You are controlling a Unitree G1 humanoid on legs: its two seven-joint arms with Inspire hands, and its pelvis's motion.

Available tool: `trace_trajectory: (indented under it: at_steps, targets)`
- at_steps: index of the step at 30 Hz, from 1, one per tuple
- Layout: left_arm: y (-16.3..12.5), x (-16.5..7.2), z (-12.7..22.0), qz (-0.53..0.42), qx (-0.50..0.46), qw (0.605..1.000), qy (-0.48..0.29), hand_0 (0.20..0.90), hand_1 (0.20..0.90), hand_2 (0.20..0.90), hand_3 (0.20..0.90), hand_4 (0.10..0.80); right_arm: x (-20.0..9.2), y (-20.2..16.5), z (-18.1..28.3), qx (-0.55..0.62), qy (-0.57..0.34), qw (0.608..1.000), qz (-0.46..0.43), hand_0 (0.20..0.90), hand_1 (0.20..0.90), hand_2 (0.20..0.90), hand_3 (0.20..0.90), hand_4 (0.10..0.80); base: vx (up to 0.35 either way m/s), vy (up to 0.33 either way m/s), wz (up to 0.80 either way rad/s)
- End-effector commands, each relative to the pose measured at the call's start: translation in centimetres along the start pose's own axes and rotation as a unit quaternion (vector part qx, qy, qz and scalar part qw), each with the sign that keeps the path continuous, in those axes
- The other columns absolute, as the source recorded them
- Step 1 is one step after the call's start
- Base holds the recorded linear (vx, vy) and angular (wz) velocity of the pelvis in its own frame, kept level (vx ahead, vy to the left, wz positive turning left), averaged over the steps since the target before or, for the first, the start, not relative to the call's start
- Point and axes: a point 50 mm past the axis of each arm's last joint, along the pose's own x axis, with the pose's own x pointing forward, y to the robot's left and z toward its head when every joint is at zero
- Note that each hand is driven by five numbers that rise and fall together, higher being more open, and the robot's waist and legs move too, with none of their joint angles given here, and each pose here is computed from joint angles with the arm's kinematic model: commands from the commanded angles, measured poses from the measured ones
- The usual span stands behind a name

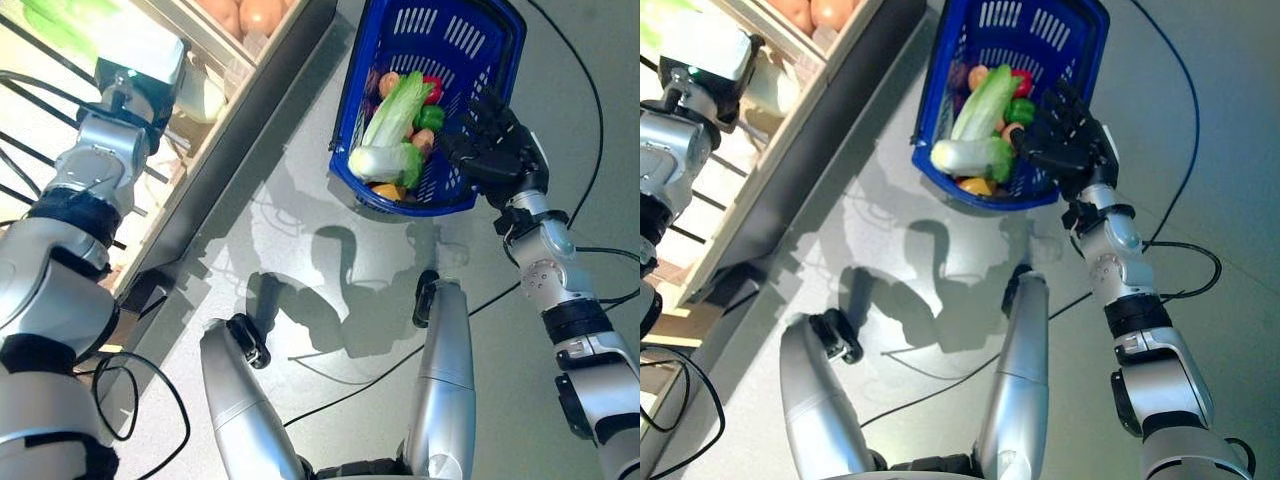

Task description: Put vegetables into the basket

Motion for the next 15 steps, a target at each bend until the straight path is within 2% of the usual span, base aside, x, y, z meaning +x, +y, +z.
trace_trajectory:
  at_steps: [1,12,13,15]
  targets:
    - [2.0,0.4,-2.6,0.002,0.006,0.999,0.049,0.900,0.900,0.900,0.900,0.800,1.1,1.0,7.9,0.013,-0.178,0.983,0.046,0.900,0.900,0.900,0.900,0.800,-0.057,0.016,-0.03]
    - [0.6,-0.1,-4.4,-0.056,0.037,0.993,0.093,0.900,0.900,0.900,0.900,0.800,0.7,0.1,9.9,-0.001,-0.207,0.976,0.061,0.900,0.900,0.900,0.900,0.800,-0.030,0.023,-0.03]
    - [0.3,-0.2,-4.4,-0.058,0.033,0.994,0.089,0.300,0.300,0.300,0.300,0.400,0.7,0.2,10.1,0.001,-0.214,0.975,0.062,0.900,0.900,0.900,0.900,0.800,0.000,0.000,0.00]
    - [0.1,-0.2,-4.4,-0.057,0.026,0.994,0.086,0.300,0.300,0.300,0.300,0.400,0.7,0.2,10.2,0.003,-0.219,0.974,0.065,0.900,0.900,0.900,0.900,0.800,0.000,0.000,0.00]
